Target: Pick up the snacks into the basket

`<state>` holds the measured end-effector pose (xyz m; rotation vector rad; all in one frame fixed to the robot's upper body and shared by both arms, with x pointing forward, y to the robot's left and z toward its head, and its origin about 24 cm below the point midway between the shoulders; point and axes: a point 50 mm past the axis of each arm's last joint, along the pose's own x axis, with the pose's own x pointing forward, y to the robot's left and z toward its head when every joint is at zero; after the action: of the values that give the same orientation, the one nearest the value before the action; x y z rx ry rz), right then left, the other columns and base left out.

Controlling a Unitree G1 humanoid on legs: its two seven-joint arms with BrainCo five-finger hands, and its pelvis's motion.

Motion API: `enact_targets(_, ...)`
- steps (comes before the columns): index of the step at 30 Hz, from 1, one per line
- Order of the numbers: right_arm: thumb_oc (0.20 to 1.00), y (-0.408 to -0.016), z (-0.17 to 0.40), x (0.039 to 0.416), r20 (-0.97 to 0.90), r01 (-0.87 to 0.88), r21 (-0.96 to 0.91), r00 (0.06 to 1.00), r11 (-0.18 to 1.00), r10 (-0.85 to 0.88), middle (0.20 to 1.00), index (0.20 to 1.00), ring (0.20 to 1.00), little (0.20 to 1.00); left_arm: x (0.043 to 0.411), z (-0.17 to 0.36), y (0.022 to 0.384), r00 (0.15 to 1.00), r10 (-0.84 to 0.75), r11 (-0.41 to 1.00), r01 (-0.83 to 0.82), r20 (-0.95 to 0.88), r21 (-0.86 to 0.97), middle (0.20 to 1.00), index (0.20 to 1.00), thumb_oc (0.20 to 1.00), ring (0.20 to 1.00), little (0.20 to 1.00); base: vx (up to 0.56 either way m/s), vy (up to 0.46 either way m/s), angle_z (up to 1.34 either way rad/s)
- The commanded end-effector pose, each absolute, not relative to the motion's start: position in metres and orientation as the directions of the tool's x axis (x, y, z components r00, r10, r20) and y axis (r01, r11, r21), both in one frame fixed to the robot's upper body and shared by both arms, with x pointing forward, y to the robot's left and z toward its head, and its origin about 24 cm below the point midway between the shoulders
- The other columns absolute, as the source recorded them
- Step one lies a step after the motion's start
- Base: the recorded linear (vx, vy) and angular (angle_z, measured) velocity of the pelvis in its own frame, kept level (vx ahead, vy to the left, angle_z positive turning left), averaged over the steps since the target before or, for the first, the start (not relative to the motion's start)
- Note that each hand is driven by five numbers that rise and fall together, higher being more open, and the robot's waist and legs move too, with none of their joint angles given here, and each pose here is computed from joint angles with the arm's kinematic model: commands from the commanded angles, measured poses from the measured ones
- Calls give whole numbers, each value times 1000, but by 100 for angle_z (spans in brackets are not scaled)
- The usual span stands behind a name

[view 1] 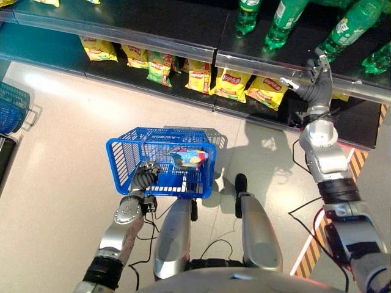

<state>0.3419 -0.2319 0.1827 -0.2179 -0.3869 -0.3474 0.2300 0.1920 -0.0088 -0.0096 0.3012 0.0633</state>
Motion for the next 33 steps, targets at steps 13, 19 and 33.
enact_targets(13,1000,-242,235,374,443,426,-122,832,897,-335,1000,1000,1000,1000,224,36,194,996,-20,1000,20,-87,-5,200,200,200,200,200,1,1,4)
enact_targets(19,1000,-249,249,384,424,454,-128,829,882,-365,1000,1000,1000,1000,226,38,189,995,-56,998,56,-81,-7,200,200,200,200,200,3,-5,4)
enact_targets(33,1000,-256,268,395,393,501,-155,822,851,-413,1000,1000,1000,1000,226,37,183,991,-97,995,97,-95,-9,200,200,200,200,200,7,-3,1)
